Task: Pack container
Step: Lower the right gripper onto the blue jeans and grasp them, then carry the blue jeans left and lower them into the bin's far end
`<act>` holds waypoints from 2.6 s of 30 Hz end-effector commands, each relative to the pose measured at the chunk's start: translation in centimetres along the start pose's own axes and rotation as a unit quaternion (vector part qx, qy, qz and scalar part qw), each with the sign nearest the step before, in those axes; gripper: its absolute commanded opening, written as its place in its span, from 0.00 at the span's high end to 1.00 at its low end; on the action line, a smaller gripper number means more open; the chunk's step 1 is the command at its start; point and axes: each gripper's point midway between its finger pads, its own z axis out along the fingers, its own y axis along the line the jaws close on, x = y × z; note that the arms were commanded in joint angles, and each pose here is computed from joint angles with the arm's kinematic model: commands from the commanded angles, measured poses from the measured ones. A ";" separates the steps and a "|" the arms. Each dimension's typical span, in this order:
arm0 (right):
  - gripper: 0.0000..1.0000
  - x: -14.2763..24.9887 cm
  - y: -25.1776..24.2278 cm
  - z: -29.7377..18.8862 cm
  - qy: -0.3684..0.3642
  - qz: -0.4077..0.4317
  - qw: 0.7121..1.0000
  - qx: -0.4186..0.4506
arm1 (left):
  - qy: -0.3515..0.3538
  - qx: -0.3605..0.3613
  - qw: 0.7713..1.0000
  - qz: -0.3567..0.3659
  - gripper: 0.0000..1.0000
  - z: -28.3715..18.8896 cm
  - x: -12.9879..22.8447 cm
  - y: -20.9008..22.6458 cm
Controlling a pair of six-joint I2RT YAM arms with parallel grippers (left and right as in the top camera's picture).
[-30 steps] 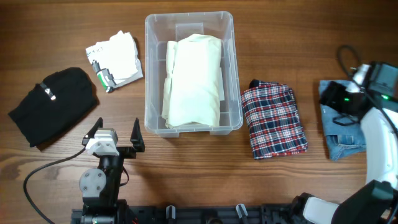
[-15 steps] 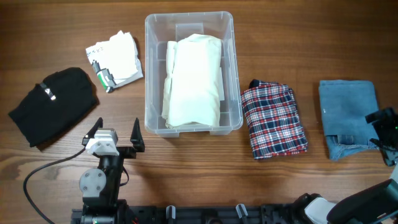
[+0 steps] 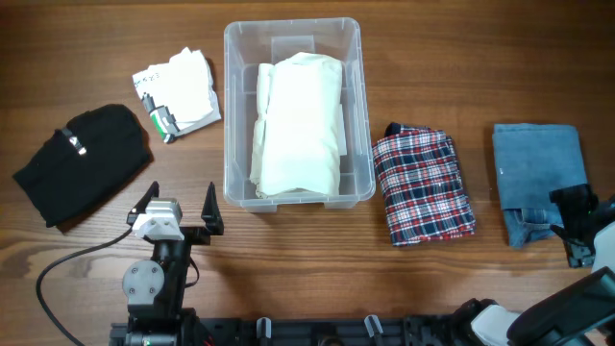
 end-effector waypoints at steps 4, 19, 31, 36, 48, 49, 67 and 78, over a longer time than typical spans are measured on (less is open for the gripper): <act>0.00 1.8 0.4 3.1 0.039 0.015 0.999 -0.028 | 0.003 0.010 1.000 0.010 0.00 0.0 0.3 -0.3; 0.45 3.0 0.2 5.7 0.074 0.016 0.997 -0.026 | 0.003 0.010 1.000 0.010 0.00 0.0 0.3 -0.3; 0.89 2.7 2.0 4.4 0.079 0.003 0.994 -0.072 | 0.003 0.010 1.000 0.010 0.00 0.0 0.3 -0.3; 0.96 -0.2 5.3 0.0 0.026 -0.015 0.990 -0.141 | 0.003 0.010 1.000 0.010 0.00 0.0 0.3 -0.3; 0.96 -2.5 16.3 -18.2 -0.170 -0.197 0.904 -0.340 | 0.003 0.010 1.000 0.010 0.00 0.0 0.3 -0.3; 0.96 -1.8 17.4 -20.0 -0.175 -0.214 0.889 -0.365 | 0.003 0.010 1.000 0.010 0.00 0.0 0.3 -0.3; 0.96 18.6 33.3 -33.3 -0.091 -0.449 0.692 -0.557 | 0.003 0.010 1.000 0.010 0.00 0.0 0.3 -0.3; 0.96 30.9 40.7 -23.1 -0.038 -0.559 0.644 -0.521 | 0.003 0.010 1.000 0.010 0.00 0.0 0.3 -0.3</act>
